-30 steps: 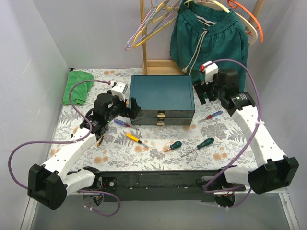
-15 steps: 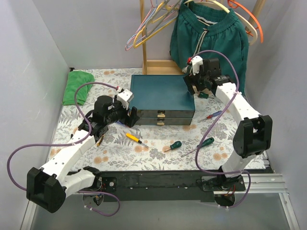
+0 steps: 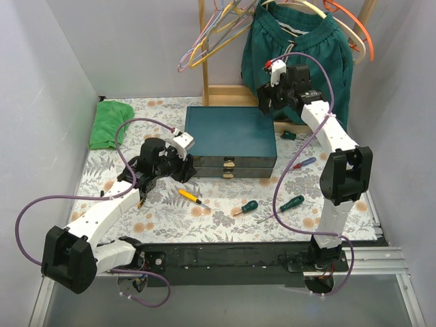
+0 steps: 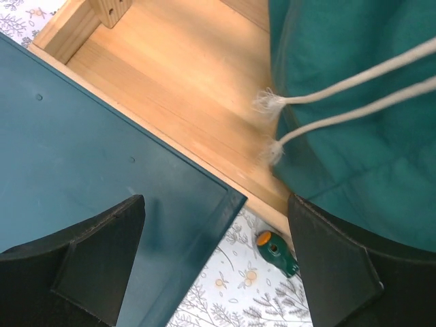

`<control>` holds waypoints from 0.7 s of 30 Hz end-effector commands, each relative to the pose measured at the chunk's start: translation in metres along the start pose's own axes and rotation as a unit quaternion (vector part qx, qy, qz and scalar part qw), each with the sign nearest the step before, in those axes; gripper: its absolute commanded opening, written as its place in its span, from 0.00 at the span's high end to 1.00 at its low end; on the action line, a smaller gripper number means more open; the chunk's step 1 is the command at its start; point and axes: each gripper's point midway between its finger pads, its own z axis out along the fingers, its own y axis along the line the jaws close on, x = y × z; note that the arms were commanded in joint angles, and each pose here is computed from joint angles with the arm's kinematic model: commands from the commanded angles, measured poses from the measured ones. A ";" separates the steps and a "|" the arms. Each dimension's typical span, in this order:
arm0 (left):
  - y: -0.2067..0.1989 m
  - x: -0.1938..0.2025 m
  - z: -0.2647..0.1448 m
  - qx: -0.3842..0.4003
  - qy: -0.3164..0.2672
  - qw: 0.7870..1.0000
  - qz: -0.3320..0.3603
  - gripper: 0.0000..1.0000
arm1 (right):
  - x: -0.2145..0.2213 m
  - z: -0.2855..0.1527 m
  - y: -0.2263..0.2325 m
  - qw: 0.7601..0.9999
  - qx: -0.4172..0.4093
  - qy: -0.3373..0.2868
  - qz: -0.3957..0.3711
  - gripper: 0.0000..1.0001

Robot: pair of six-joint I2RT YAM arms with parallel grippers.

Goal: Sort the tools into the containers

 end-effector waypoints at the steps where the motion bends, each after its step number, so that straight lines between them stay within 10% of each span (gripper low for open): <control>1: -0.001 -0.005 0.006 0.006 -0.014 1.000 -0.004 0.57 | -0.021 0.004 0.005 0.999 -0.019 -0.030 0.012 0.08; 11: -0.033 -0.052 0.025 0.099 -0.045 0.994 -0.019 0.32 | -0.014 -0.002 0.000 1.000 -0.002 -0.019 -0.002 0.08; 21: -0.060 -0.076 0.050 0.100 -0.045 0.952 -0.285 0.32 | -0.015 -0.039 0.008 1.000 0.008 -0.027 0.006 0.08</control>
